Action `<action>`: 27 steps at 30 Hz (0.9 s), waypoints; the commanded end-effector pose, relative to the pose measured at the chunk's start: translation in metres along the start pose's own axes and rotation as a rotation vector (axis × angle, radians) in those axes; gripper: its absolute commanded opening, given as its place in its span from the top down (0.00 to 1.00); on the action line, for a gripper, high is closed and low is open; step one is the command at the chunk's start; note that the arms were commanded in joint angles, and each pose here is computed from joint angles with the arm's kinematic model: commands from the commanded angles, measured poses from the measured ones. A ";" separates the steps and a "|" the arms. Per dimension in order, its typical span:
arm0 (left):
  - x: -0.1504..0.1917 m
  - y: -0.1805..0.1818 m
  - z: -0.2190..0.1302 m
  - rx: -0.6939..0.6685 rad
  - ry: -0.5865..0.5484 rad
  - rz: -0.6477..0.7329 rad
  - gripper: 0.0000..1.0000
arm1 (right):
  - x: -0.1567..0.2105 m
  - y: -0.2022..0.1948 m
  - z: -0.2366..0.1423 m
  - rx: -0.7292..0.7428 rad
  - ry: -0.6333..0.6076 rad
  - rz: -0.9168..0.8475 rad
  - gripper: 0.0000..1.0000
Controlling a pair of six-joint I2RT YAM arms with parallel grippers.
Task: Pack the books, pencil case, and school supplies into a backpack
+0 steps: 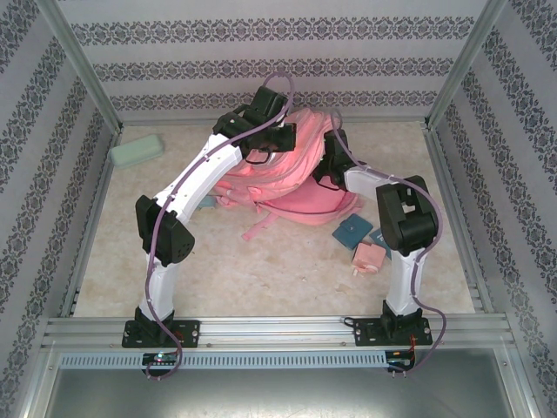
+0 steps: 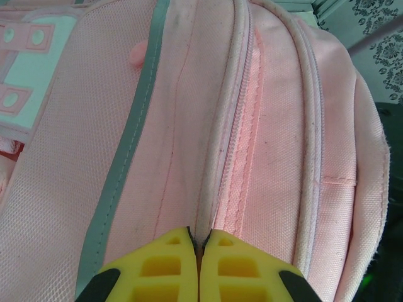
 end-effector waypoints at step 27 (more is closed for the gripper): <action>0.000 0.011 -0.020 0.109 -0.040 -0.006 1.00 | 0.062 -0.050 -0.220 0.426 -0.128 -0.131 0.45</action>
Point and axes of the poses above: each hand's point on the last joint's axis, 136 mm out from that joint toward the fingers, its own z axis out along the fingers, its own y axis along the line the jaws close on, x = y × z, the point moved 5 cm from there along -z, back along the fingers, and after that the axes turned 6 degrees about -z, right-handed, at the moved point
